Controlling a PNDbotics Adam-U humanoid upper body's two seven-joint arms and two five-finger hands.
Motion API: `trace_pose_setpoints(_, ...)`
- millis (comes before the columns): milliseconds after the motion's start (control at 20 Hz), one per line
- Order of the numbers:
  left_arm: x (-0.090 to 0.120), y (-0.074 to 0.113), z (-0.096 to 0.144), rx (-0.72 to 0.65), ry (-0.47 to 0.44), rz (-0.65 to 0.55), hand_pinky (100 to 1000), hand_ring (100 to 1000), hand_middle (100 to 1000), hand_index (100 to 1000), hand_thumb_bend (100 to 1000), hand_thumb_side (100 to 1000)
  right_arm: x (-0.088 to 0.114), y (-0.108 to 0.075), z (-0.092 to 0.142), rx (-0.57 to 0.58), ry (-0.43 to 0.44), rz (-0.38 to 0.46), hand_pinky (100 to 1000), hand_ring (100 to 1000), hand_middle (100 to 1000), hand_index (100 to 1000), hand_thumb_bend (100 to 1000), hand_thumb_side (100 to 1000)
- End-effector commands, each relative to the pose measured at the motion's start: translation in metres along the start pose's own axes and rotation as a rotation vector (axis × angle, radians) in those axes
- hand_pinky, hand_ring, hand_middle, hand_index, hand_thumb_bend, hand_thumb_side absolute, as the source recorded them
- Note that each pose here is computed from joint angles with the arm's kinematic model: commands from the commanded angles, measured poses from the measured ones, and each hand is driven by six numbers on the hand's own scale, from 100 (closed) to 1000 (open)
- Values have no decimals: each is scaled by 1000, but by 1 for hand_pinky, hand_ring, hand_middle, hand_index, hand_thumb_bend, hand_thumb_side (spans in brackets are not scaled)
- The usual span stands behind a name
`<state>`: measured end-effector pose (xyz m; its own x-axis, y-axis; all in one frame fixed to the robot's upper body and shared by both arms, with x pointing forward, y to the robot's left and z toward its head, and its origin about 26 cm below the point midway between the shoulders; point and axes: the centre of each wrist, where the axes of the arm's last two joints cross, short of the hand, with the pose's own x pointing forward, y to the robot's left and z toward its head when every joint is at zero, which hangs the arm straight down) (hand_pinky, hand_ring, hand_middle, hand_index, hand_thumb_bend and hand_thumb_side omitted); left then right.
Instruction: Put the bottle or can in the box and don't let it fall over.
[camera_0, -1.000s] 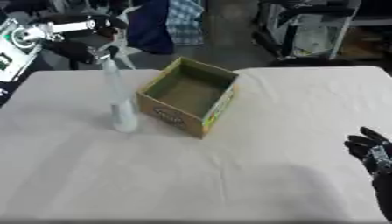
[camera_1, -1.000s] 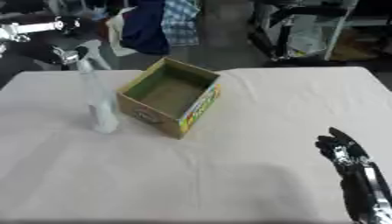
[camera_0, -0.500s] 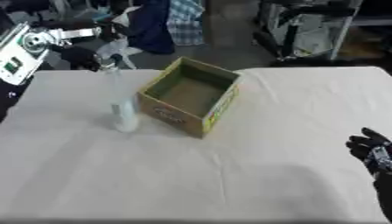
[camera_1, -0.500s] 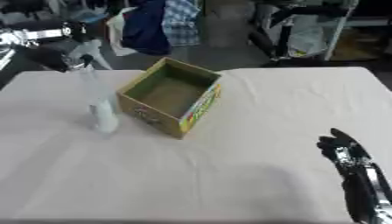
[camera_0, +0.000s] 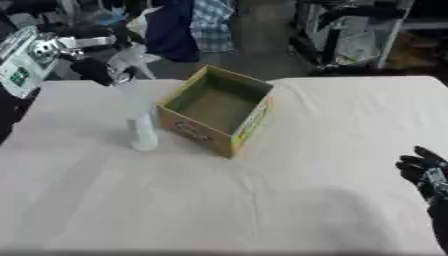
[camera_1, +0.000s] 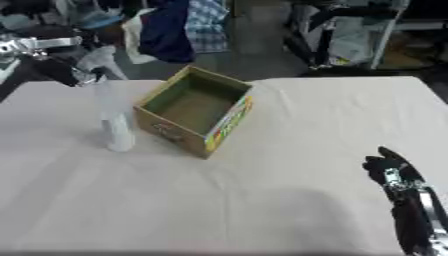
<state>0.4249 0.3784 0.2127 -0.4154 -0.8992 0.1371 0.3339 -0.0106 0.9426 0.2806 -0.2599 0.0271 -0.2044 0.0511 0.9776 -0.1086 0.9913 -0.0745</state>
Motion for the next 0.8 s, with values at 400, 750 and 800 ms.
trace_pose_setpoints(400, -3, 19, 9, 62, 39, -44, 842, 831, 870, 931, 100, 156, 6, -2, -4, 10, -23, 12, 892, 798, 727, 876, 100, 706)
trace_pose_setpoints(750, -3, 21, 10, 100, 36, -42, 816, 760, 779, 851, 100, 213, 6, -2, -3, 7, -22, 11, 892, 798, 727, 876, 100, 707)
trace_pose_setpoints(800, -2, 21, 10, 106, 35, -41, 812, 751, 769, 841, 100, 221, 6, -2, -3, 7, -22, 11, 892, 798, 727, 876, 100, 708)
